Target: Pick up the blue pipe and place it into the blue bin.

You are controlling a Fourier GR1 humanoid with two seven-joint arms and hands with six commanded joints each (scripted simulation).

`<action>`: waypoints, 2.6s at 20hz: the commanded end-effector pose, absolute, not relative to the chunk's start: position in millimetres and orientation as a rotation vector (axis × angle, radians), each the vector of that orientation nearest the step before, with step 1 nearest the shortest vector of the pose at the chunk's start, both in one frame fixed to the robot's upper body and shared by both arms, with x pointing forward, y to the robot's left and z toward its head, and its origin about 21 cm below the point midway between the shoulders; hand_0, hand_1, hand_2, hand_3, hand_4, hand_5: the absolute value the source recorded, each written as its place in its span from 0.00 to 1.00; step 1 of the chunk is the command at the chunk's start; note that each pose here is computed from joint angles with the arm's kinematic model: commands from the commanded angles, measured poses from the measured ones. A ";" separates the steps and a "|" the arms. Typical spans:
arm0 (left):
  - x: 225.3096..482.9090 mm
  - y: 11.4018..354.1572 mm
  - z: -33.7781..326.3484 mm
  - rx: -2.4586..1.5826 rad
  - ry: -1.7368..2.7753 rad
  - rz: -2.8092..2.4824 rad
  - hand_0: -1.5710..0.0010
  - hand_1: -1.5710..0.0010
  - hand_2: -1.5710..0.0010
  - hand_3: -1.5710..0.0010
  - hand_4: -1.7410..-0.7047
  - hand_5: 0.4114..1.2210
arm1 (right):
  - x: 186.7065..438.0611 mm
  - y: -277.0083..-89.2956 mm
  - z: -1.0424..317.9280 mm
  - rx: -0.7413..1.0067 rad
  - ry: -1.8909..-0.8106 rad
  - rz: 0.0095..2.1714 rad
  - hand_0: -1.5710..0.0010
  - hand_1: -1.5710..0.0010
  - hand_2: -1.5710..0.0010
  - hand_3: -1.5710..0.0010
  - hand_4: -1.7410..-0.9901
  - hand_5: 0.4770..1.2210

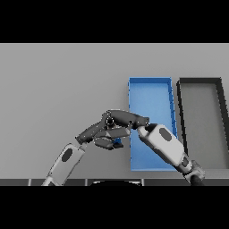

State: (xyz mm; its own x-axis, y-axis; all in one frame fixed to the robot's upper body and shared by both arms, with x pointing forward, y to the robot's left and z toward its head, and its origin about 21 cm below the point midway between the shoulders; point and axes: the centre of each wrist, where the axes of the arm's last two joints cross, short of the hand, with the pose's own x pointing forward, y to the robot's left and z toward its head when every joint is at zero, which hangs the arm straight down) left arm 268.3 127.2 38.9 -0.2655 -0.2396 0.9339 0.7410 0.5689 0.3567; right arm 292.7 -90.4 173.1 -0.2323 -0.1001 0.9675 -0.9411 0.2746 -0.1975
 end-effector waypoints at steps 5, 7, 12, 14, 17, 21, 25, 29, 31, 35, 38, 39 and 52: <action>266.6 125.1 40.5 -0.425 -1.532 -1.001 1.00 1.00 1.00 1.00 0.80 0.12 | 301.7 -103.3 220.1 1.079 -1.512 0.984 0.00 0.00 0.00 0.00 0.11 1.00; 266.2 126.3 39.8 -0.432 -1.528 -0.996 1.00 1.00 1.00 1.00 0.79 0.11 | 305.0 -110.2 250.1 1.125 -1.537 0.902 0.00 0.00 0.00 0.00 0.07 0.93; 263.3 131.2 39.0 -0.435 -1.534 -1.008 1.00 1.00 1.00 1.00 0.80 0.11 | 328.6 -127.7 317.2 1.096 -1.735 0.781 0.00 0.00 0.00 0.00 0.02 0.86; 259.9 128.2 41.2 -0.444 -1.544 -1.014 1.00 1.00 1.00 1.00 0.81 0.10 | 346.0 -134.9 332.2 1.001 -1.779 0.701 0.00 0.00 0.00 0.00 0.01 0.85; 261.4 131.5 43.6 -0.443 -1.526 -1.005 1.00 1.00 1.00 1.00 0.80 0.10 | 374.4 -156.5 336.0 0.837 -1.793 0.574 0.00 0.00 0.00 0.00 0.01 0.88; 262.2 132.1 40.6 -0.436 -1.515 -0.985 1.00 1.00 1.00 1.00 0.81 0.10 | 405.5 -190.2 296.7 0.633 -1.696 0.436 0.00 0.00 0.00 0.00 0.00 0.87; 264.6 135.5 40.9 -0.430 -1.506 -0.982 1.00 1.00 1.00 1.00 0.82 0.09 | 412.3 -212.9 246.0 0.510 -1.545 0.355 0.00 0.00 0.00 0.00 0.00 0.87; 265.6 136.4 43.3 -0.433 -1.507 -0.991 1.00 1.00 1.00 1.00 0.82 0.07 | 402.7 -225.2 197.7 0.413 -1.349 0.266 0.00 0.00 0.00 0.00 0.00 0.86; 265.6 138.9 41.4 -0.437 -1.522 -0.985 1.00 1.00 1.00 1.00 0.83 0.07 | 392.9 -232.6 173.0 0.373 -1.244 0.256 0.00 0.00 0.00 0.00 0.00 0.86; 261.7 135.2 37.7 -0.438 -1.523 -0.979 1.00 1.00 1.00 1.00 0.83 0.06 | 379.7 -237.6 132.9 0.313 -1.067 0.266 0.00 0.00 0.00 0.00 0.16 0.87; 262.5 134.3 42.0 -0.434 -1.518 -0.979 1.00 1.00 1.00 1.00 0.83 0.05 | 375.8 -234.4 110.9 0.253 -0.922 0.271 0.00 0.07 0.11 0.29 0.26 0.88; 262.3 134.4 40.9 -0.434 -1.512 -0.982 1.00 1.00 1.00 1.00 0.83 0.05 | 374.1 -233.2 105.3 0.248 -0.877 0.253 0.17 0.26 0.29 0.43 0.32 0.90; 263.6 130.9 39.1 -0.429 -1.508 -0.967 1.00 1.00 1.00 1.00 0.81 0.05 | 378.3 -228.4 77.6 0.032 -0.786 0.597 0.95 0.96 0.96 0.97 0.82 0.39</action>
